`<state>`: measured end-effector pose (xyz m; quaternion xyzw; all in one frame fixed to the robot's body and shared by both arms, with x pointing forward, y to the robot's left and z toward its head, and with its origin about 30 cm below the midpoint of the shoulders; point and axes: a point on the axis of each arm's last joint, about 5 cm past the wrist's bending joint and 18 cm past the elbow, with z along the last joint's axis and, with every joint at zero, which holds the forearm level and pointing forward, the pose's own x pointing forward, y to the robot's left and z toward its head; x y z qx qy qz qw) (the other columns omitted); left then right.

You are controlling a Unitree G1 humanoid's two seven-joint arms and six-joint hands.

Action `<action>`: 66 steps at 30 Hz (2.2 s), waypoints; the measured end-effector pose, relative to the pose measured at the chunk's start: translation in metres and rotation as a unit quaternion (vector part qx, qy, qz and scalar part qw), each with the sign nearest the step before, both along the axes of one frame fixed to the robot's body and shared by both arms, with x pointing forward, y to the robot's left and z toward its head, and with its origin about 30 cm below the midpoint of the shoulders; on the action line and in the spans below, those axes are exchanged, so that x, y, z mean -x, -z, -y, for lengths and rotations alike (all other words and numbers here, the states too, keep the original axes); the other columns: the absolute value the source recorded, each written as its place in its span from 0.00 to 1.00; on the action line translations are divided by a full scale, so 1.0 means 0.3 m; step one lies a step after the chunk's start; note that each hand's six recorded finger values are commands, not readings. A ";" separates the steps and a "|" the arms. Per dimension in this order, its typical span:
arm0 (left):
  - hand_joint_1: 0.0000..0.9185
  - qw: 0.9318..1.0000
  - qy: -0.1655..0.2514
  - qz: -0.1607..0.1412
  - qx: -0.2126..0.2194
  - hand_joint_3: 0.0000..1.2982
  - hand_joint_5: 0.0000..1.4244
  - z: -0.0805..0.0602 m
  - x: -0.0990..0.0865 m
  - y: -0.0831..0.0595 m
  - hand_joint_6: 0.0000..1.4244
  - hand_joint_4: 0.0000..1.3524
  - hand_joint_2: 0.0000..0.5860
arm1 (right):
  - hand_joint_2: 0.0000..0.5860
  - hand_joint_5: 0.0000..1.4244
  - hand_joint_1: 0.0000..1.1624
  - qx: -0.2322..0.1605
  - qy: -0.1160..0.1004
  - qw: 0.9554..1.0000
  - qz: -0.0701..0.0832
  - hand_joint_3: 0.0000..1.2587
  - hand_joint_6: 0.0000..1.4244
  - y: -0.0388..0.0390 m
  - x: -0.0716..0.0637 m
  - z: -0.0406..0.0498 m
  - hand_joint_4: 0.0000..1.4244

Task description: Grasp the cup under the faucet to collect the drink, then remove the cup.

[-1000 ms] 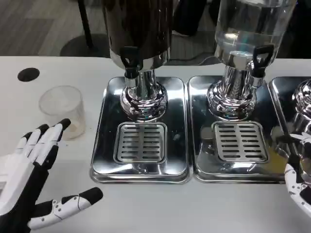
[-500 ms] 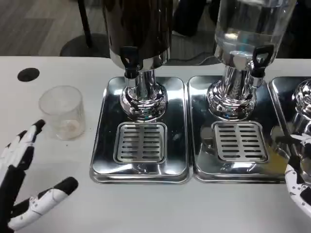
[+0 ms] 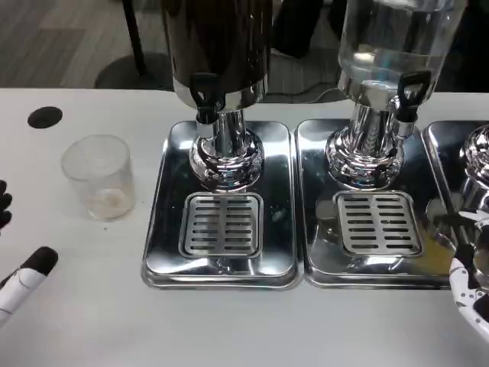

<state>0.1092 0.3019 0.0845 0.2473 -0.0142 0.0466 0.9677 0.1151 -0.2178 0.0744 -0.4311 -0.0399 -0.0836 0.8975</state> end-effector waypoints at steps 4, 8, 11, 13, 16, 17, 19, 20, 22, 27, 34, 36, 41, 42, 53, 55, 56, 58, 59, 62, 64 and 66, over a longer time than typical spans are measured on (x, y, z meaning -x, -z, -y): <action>0.29 0.999 -0.016 0.005 0.031 0.00 0.05 -0.011 -0.014 0.015 0.06 0.00 0.06 | 0.99 0.13 0.47 -0.001 0.001 1.000 0.000 0.30 0.11 0.001 0.002 0.001 0.17; 0.29 0.998 -0.032 0.011 0.044 0.00 0.06 -0.028 -0.031 0.019 0.07 0.00 0.06 | 0.99 0.13 0.47 -0.001 0.004 1.000 -0.001 0.30 0.11 0.001 0.004 0.003 0.17; 0.29 0.998 -0.036 0.014 0.051 0.00 0.06 -0.033 -0.047 0.022 0.07 0.00 0.06 | 0.99 0.13 0.47 -0.001 0.004 1.000 -0.001 0.30 0.11 0.002 0.005 0.004 0.17; 0.29 0.998 -0.040 0.014 0.055 0.00 0.06 -0.037 -0.061 0.026 0.07 0.00 0.06 | 0.99 0.13 0.47 -0.001 0.004 1.000 -0.001 0.30 0.11 0.002 0.005 0.004 0.17; 0.29 0.997 -0.047 0.014 0.059 0.00 0.06 -0.043 -0.080 0.031 0.07 0.00 0.06 | 0.99 0.13 0.46 -0.001 0.005 1.000 -0.001 0.30 0.11 0.002 0.005 0.004 0.17; 0.29 0.997 -0.049 0.014 0.060 0.00 0.06 -0.044 -0.087 0.032 0.07 0.00 0.07 | 0.99 0.13 0.46 -0.001 0.005 1.000 -0.001 0.30 0.11 0.002 0.005 0.004 0.17; 0.30 0.997 -0.052 0.011 0.059 0.00 0.06 -0.047 -0.105 0.036 0.07 0.00 0.07 | 0.99 0.13 0.46 -0.001 0.005 1.000 -0.001 0.30 0.11 0.002 0.006 0.005 0.17; 0.30 0.997 -0.054 0.009 0.058 0.00 0.06 -0.048 -0.111 0.039 0.07 0.00 0.07 | 0.99 0.13 0.46 -0.001 0.006 1.000 -0.001 0.30 0.11 0.002 0.006 0.005 0.17; 0.31 0.996 -0.060 0.007 0.058 0.00 0.06 -0.050 -0.120 0.044 0.07 0.00 0.09 | 0.99 0.13 0.46 -0.001 0.007 1.000 -0.001 0.30 0.11 0.001 0.007 0.006 0.17; 0.38 0.996 -0.073 -0.005 0.043 0.00 0.06 -0.042 -0.164 0.061 0.07 0.00 0.11 | 0.99 0.13 0.46 -0.003 0.009 1.000 -0.001 0.30 0.11 0.001 0.009 0.009 0.17; 0.47 0.997 -0.068 -0.012 0.015 0.00 0.06 -0.021 -0.222 0.062 0.07 0.00 0.11 | 0.99 0.13 0.46 -0.008 0.014 1.000 0.003 0.30 0.11 -0.003 0.011 0.013 0.16; 0.49 0.998 -0.064 -0.013 0.006 0.00 0.06 -0.015 -0.237 0.059 0.07 0.00 0.11 | 0.99 0.13 0.46 -0.008 0.013 1.000 0.006 0.30 0.11 -0.006 0.010 0.013 0.16; 0.49 0.997 -0.069 -0.019 -0.004 0.00 0.06 -0.012 -0.258 0.055 0.08 0.00 0.11 | 0.99 0.13 0.46 -0.012 0.014 1.000 0.010 0.30 0.11 -0.010 0.009 0.014 0.16; 0.49 0.997 -0.067 -0.023 -0.011 0.00 0.06 -0.011 -0.262 0.054 0.08 0.00 0.10 | 0.99 0.13 0.46 -0.014 0.015 1.000 0.011 0.30 0.11 -0.011 0.009 0.014 0.16; 0.47 0.996 -0.075 -0.053 -0.016 0.00 0.06 -0.018 -0.292 0.060 0.08 0.00 0.10 | 0.99 0.13 0.46 -0.016 0.011 1.000 0.019 0.30 0.11 -0.017 0.007 0.013 0.17; 0.47 0.995 -0.078 -0.052 -0.019 0.00 0.06 -0.021 -0.302 0.055 0.08 0.00 0.10 | 0.99 0.13 0.46 -0.016 0.011 1.000 0.019 0.30 0.11 -0.018 0.007 0.014 0.17; 0.47 0.995 -0.077 -0.053 -0.020 0.00 0.06 -0.020 -0.306 0.053 0.08 0.00 0.10 | 0.99 0.13 0.46 -0.016 0.011 1.000 0.019 0.30 0.11 -0.018 0.007 0.013 0.17; 0.47 0.995 -0.075 -0.059 -0.025 0.00 0.06 -0.015 -0.314 0.057 0.08 0.00 0.10 | 0.99 0.13 0.46 -0.016 0.011 1.000 0.020 0.30 0.11 -0.018 0.006 0.013 0.17; 0.47 0.995 -0.073 -0.064 -0.029 0.00 0.06 -0.012 -0.317 0.059 0.08 0.00 0.10 | 0.99 0.13 0.46 -0.016 0.011 1.000 0.020 0.30 0.11 -0.019 0.006 0.013 0.17; 0.46 0.994 -0.070 -0.077 -0.035 0.00 0.06 -0.003 -0.331 0.064 0.08 0.00 0.12 | 0.99 0.13 0.46 -0.016 0.012 1.000 0.024 0.30 0.11 -0.023 0.005 0.015 0.17; 0.46 0.994 -0.068 -0.076 -0.038 0.00 0.06 0.003 -0.340 0.062 0.08 0.00 0.12 | 0.99 0.13 0.46 -0.016 0.013 0.999 0.024 0.30 0.11 -0.024 0.005 0.016 0.17; 0.46 0.993 -0.067 -0.079 -0.048 0.00 0.06 0.012 -0.353 0.061 0.09 0.00 0.12 | 0.99 0.13 0.46 -0.017 0.012 0.999 0.025 0.30 0.11 -0.025 0.005 0.016 0.17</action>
